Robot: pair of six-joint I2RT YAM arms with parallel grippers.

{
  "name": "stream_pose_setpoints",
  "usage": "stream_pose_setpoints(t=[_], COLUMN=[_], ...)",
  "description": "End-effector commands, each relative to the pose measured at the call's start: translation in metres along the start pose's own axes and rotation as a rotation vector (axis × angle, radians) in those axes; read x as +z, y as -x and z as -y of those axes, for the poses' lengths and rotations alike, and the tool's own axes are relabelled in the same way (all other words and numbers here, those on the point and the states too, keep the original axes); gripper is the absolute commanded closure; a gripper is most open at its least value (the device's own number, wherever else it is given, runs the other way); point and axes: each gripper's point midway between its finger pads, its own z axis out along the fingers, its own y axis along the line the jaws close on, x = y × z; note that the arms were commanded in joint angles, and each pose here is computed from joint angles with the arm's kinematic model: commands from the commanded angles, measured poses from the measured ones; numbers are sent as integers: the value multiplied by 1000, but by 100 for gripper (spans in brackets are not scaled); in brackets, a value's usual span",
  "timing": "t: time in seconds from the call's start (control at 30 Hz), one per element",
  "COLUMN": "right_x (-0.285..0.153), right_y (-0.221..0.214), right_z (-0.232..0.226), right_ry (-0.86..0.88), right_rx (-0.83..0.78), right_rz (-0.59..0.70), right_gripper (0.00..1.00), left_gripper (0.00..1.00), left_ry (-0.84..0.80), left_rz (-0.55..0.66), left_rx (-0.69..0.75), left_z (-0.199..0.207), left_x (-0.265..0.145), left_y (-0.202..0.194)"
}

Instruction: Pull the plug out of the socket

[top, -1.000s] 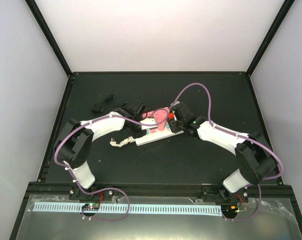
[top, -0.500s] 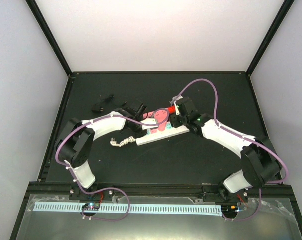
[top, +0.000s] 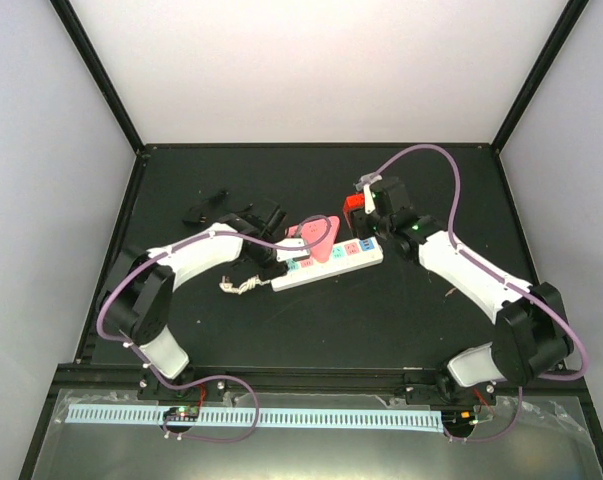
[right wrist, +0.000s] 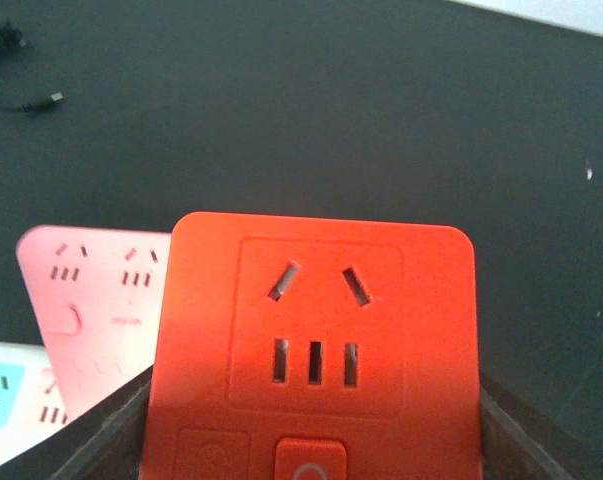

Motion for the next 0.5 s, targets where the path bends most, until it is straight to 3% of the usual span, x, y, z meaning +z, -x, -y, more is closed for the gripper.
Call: stream_pose_setpoints(t=[0.0, 0.07, 0.23, 0.47], right_x=[-28, -34, -51, -72], right_y=[45, 53, 74, 93], right_z=[-3, -4, -8, -31], right_ry=[36, 43, 85, 233], right_rx=[20, 26, 61, 151], right_rz=[116, 129, 153, 157], right_gripper=[76, 76, 76, 75], left_gripper=[63, 51, 4, 1], left_ry=[15, 27, 95, 222], left_rz=[103, 143, 245, 434], left_rx=[-22, -30, -63, -87], left_z=[-3, -4, -9, -10], left_x=[-45, -61, -106, -180], left_y=[23, 30, 41, 60])
